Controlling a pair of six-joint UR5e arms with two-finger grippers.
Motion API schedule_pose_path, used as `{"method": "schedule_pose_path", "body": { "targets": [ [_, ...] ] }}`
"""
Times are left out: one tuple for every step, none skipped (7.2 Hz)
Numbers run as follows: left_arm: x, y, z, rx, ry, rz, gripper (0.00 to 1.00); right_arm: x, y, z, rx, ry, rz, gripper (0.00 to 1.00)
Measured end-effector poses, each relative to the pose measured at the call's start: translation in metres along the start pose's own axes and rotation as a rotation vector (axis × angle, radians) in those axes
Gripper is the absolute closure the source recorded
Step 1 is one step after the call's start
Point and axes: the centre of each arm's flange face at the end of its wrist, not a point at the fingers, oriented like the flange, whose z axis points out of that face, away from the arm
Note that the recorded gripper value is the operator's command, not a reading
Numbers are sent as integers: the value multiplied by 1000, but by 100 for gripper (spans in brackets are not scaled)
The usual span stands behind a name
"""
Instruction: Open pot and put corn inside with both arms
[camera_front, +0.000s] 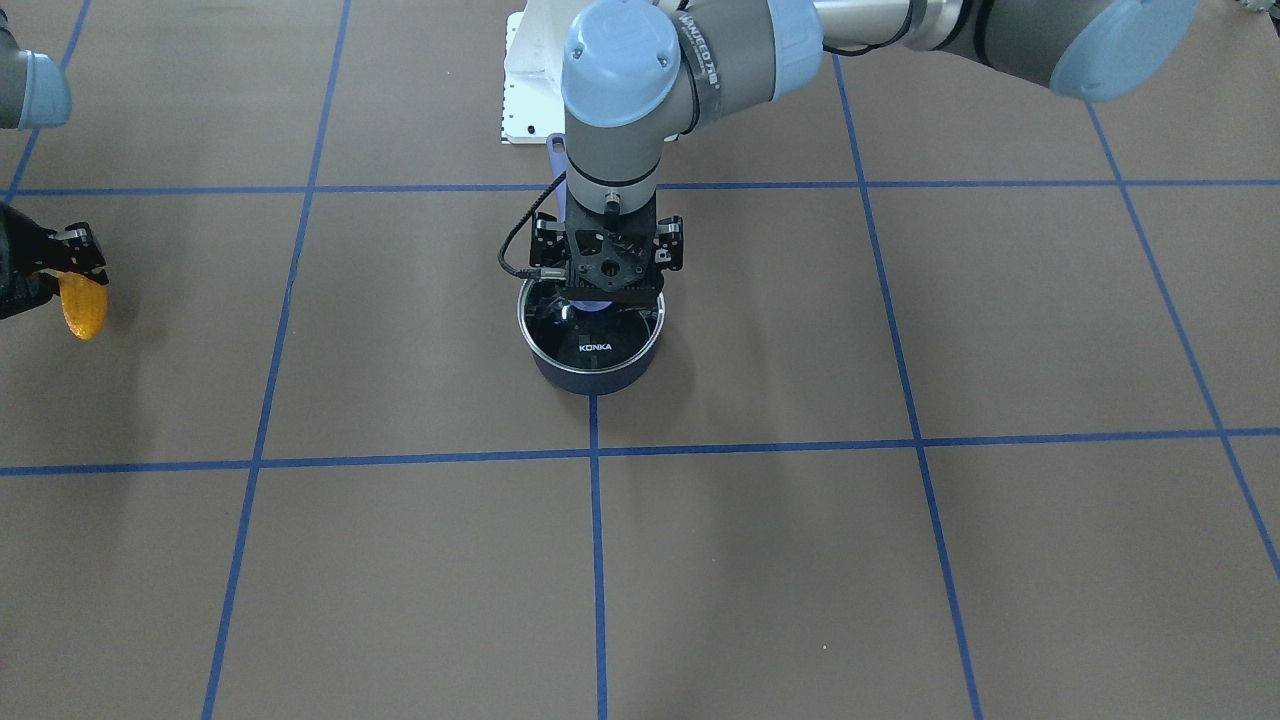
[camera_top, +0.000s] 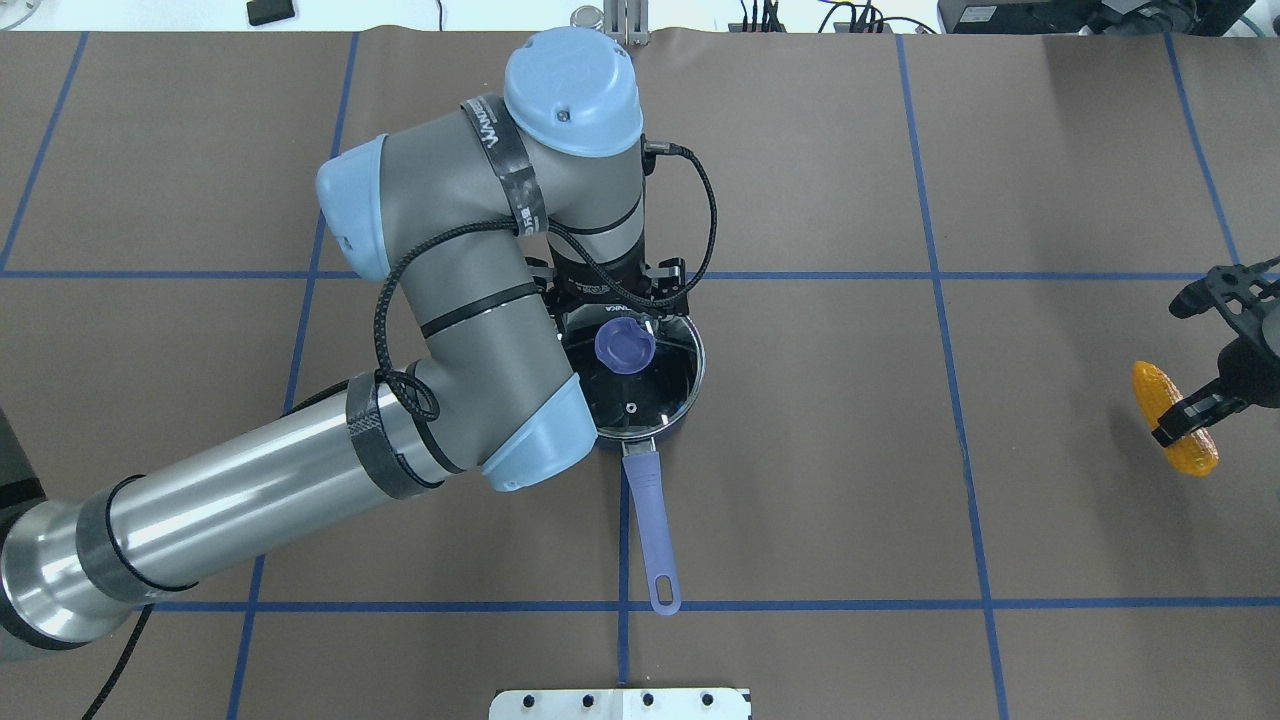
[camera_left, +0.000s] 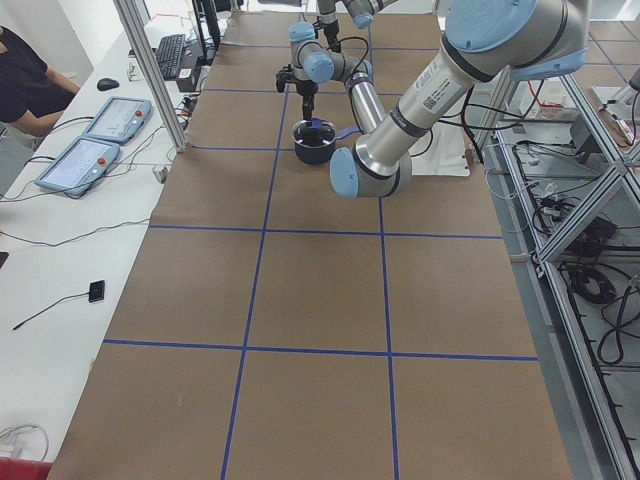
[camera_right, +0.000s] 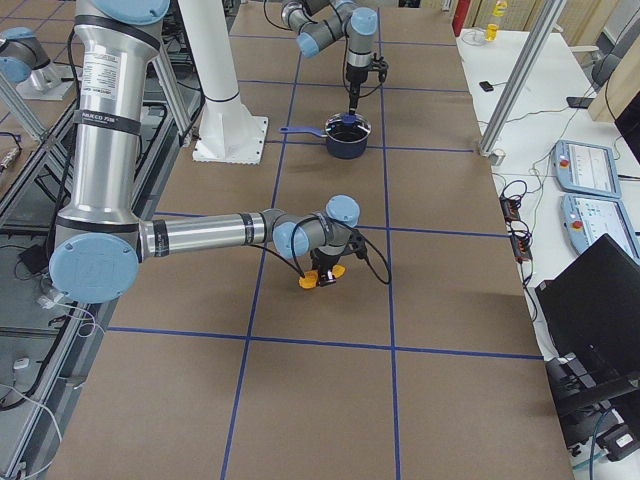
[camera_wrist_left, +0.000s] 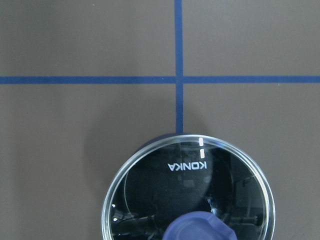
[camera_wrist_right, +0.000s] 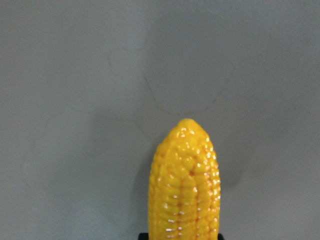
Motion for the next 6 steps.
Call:
{"method": "schedule_pose_path", "body": {
  "targets": [
    [4, 1, 10, 2, 5, 11, 0, -5, -9, -9, 12, -11, 1, 71],
    [6, 0, 19, 4, 12, 19, 1, -12, -17, -19, 16, -12, 8, 71],
    [7, -2, 25, 5, 17, 23, 3, -18, -23, -26, 15, -12, 13, 71],
    [7, -2, 28, 4, 19, 25, 9, -22, -27, -30, 16, -13, 15, 71],
    [8, -1, 30, 2, 19, 26, 18, -26, -30, -34, 22, -14, 12, 71],
    [8, -1, 32, 1, 18, 26, 22, -29, -34, -38, 29, -15, 7, 71]
  ]
}}
